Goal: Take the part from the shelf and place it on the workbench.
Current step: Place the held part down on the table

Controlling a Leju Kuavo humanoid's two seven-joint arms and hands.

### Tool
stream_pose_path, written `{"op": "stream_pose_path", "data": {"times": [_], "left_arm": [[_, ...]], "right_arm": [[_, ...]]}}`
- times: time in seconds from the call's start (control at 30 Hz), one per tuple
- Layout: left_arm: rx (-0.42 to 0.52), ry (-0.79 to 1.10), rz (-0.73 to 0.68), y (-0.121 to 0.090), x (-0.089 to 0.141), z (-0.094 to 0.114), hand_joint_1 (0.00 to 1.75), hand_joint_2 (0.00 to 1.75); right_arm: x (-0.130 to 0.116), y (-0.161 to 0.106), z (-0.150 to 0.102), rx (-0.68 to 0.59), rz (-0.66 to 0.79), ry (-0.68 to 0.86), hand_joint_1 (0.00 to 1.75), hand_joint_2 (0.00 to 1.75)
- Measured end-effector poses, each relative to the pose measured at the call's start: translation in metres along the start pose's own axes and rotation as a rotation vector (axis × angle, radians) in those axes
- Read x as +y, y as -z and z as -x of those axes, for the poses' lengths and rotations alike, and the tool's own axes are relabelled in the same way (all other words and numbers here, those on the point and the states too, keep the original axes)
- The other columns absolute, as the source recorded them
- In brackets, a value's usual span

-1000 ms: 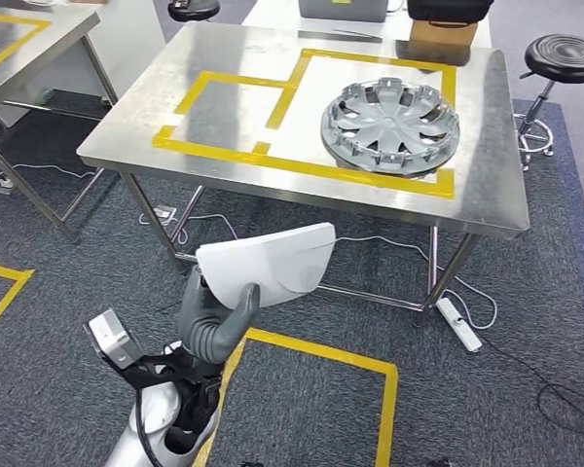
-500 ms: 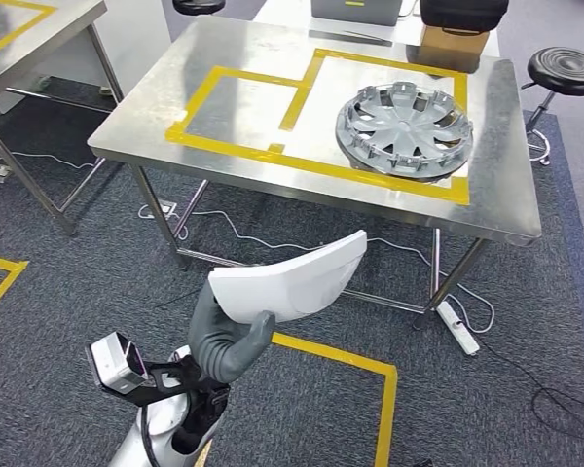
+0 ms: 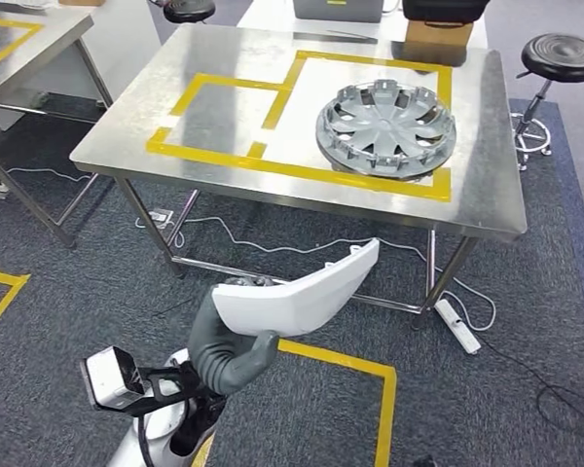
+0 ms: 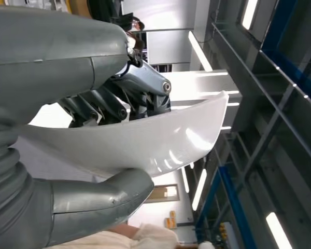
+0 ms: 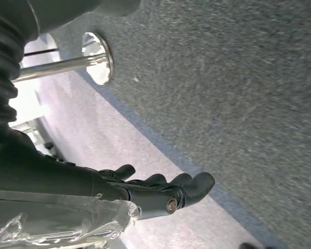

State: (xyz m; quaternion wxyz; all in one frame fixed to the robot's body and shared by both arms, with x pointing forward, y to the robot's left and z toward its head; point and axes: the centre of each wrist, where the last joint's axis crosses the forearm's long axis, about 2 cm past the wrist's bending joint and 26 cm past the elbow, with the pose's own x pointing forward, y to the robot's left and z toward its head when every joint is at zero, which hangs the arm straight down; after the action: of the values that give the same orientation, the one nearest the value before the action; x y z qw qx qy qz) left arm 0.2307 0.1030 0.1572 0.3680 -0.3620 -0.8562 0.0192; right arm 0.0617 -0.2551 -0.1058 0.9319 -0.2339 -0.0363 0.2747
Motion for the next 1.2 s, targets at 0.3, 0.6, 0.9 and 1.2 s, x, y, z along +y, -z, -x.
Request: {"op": "stream_pose_path", "data": {"times": [0.3, 0.6, 0.9, 1.2], "left_arm": [[0.006, 0.026, -0.011, -0.0009, 0.0017, 0.0005, 1.75, 1.75], [0.016, 0.033, -0.021, -0.0027, 0.0028, 0.0022, 1.75, 1.75], [0.006, -0.021, 0.019, -0.0016, 0.0017, 0.0008, 1.75, 1.75], [0.019, 0.015, 0.015, -0.0032, 0.0029, 0.0022, 1.75, 1.75]], "right_arm": [[0.0004, -0.0003, -0.0008, 0.001, -0.008, 0.002, 0.0, 1.75], [0.0007, -0.0003, -0.0004, 0.003, -0.009, 0.002, 0.0, 1.75], [0.0014, -0.0007, -0.0004, -0.002, -0.013, -0.006, 0.0, 1.75], [0.0011, -0.0007, -0.001, 0.006, -0.014, -0.004, 0.0, 1.75]]}}
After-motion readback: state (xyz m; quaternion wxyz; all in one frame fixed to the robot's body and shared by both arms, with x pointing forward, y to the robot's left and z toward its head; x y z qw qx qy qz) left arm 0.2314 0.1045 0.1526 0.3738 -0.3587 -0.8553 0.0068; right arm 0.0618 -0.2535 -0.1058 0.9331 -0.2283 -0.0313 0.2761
